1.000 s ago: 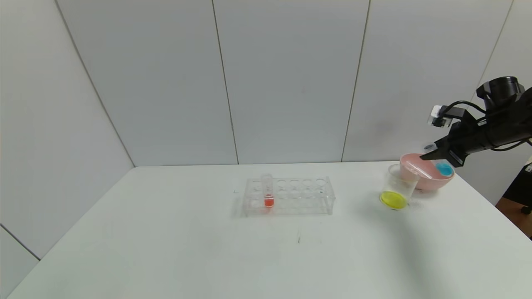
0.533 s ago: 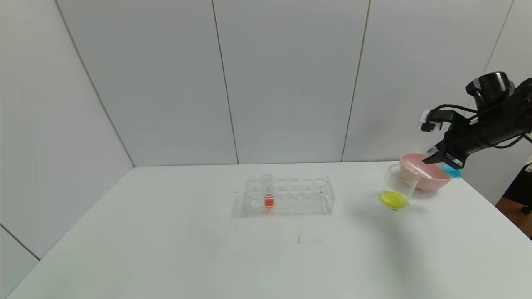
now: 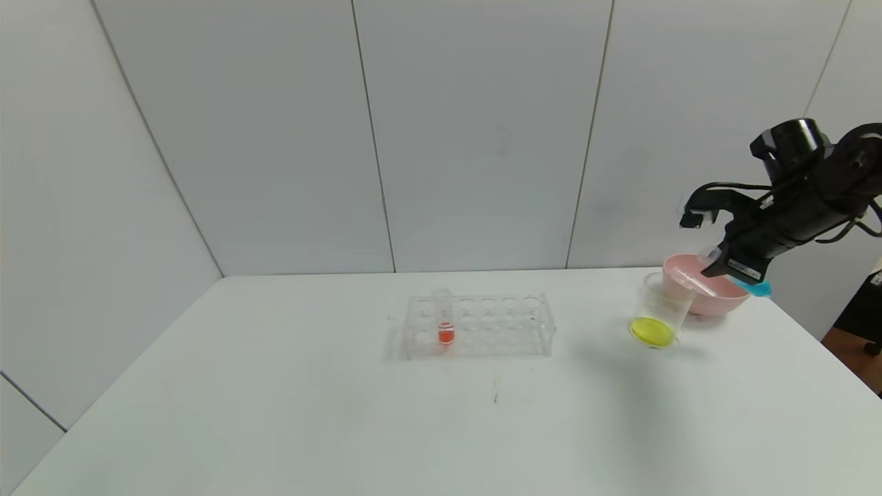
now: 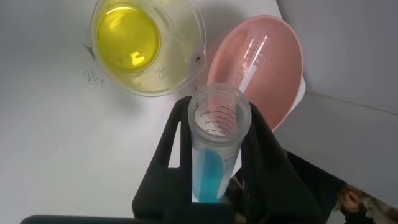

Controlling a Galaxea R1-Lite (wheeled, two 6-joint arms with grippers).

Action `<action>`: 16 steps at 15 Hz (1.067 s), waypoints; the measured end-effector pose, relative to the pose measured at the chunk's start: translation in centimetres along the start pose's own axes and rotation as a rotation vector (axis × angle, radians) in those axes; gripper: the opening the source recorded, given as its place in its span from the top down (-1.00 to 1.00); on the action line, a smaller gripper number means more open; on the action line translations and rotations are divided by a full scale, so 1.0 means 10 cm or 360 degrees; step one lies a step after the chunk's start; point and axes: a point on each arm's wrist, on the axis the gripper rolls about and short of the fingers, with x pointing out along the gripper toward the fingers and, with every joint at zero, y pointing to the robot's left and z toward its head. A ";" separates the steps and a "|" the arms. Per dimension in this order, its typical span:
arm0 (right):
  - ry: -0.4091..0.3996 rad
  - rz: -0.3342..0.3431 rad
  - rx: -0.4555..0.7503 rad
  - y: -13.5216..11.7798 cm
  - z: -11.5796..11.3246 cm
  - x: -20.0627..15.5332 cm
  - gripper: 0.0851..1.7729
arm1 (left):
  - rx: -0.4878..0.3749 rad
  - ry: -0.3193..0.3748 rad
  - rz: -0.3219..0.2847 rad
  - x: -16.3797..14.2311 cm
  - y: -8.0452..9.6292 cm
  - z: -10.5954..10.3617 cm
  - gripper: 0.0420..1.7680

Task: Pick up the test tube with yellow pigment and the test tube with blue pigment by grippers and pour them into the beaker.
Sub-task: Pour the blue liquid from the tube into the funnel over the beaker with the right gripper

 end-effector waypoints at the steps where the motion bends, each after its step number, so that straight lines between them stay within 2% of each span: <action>1: 0.0017 -0.0008 -0.0007 0.01 0.01 0.00 0.50 | 0.0000 0.0000 0.0000 0.00 0.00 0.00 -1.00; 16: 0.0223 -0.0120 -0.0101 0.16 0.22 0.06 0.50 | 0.0000 0.0000 0.0001 0.00 0.00 0.00 -1.00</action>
